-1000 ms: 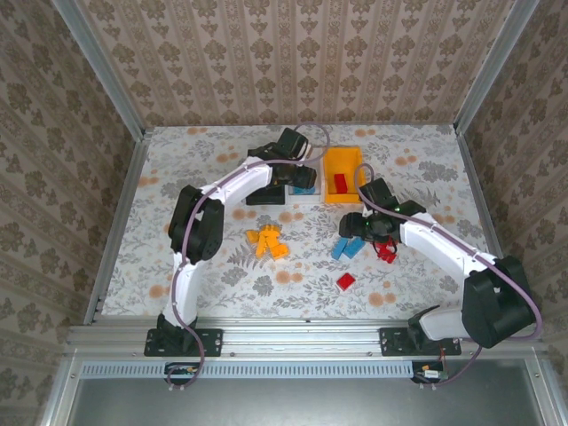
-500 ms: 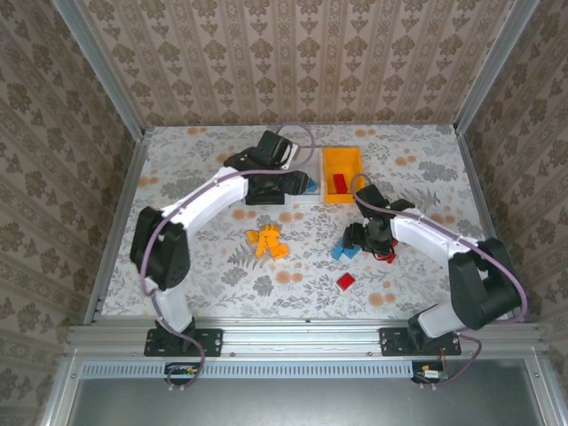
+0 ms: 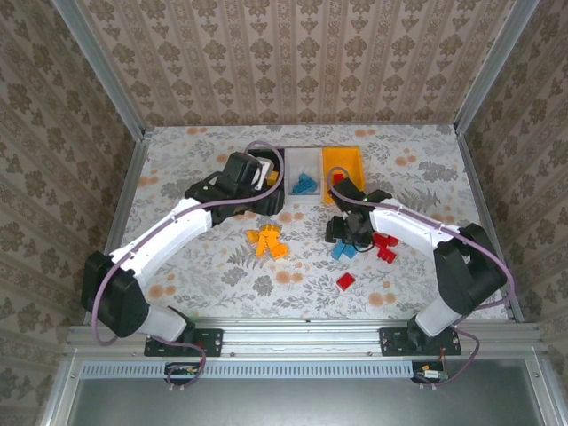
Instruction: Sort the legos into containers by color
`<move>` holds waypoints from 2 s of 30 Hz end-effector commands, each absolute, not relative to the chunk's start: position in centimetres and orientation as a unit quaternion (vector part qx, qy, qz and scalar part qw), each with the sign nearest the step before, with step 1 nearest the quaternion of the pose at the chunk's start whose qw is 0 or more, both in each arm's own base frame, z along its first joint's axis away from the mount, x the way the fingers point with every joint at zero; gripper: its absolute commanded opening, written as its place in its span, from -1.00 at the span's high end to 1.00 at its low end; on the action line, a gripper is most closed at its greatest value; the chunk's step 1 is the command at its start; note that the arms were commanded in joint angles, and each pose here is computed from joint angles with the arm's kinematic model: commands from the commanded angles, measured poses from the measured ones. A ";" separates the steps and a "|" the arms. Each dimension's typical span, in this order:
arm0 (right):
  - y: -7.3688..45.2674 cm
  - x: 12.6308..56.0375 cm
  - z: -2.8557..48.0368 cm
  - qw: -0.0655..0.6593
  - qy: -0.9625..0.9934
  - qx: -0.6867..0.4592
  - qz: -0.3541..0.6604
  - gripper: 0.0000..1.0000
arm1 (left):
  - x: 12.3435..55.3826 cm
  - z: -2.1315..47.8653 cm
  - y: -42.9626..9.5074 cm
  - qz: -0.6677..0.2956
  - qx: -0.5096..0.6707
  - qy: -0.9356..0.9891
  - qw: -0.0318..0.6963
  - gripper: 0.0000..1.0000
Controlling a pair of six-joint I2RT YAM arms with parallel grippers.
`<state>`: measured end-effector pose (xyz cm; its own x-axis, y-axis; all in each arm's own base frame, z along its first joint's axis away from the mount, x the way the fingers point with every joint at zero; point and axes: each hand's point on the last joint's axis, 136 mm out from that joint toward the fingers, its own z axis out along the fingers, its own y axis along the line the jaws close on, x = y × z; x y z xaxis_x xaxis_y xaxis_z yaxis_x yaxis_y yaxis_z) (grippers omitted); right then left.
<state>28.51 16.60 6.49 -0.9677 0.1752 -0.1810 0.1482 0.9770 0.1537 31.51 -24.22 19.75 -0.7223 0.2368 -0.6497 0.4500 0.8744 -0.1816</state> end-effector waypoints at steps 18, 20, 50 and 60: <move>17.2 29.3 2.9 0.040 0.995 0.085 0.020 0.14 | 30.8 18.9 -20.2 -0.174 0.140 0.918 0.328 -0.51; 17.0 29.4 3.0 0.042 0.996 0.081 0.011 0.20 | 30.8 18.9 -20.0 -0.175 0.137 0.918 0.329 -0.51; 24.9 44.3 15.6 0.248 0.961 0.000 0.123 0.66 | 29.2 18.8 -19.0 -0.183 0.113 0.924 0.315 -0.51; 25.9 53.3 13.2 0.295 0.947 0.002 0.124 0.57 | 27.5 18.1 -17.4 -0.169 0.097 0.932 0.307 -0.52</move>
<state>51.45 25.86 12.26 -0.8577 0.0919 -0.5059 -0.0445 0.9670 0.2510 28.15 -18.32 18.40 -0.7772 0.0981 -0.6216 0.3196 0.9125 -0.2555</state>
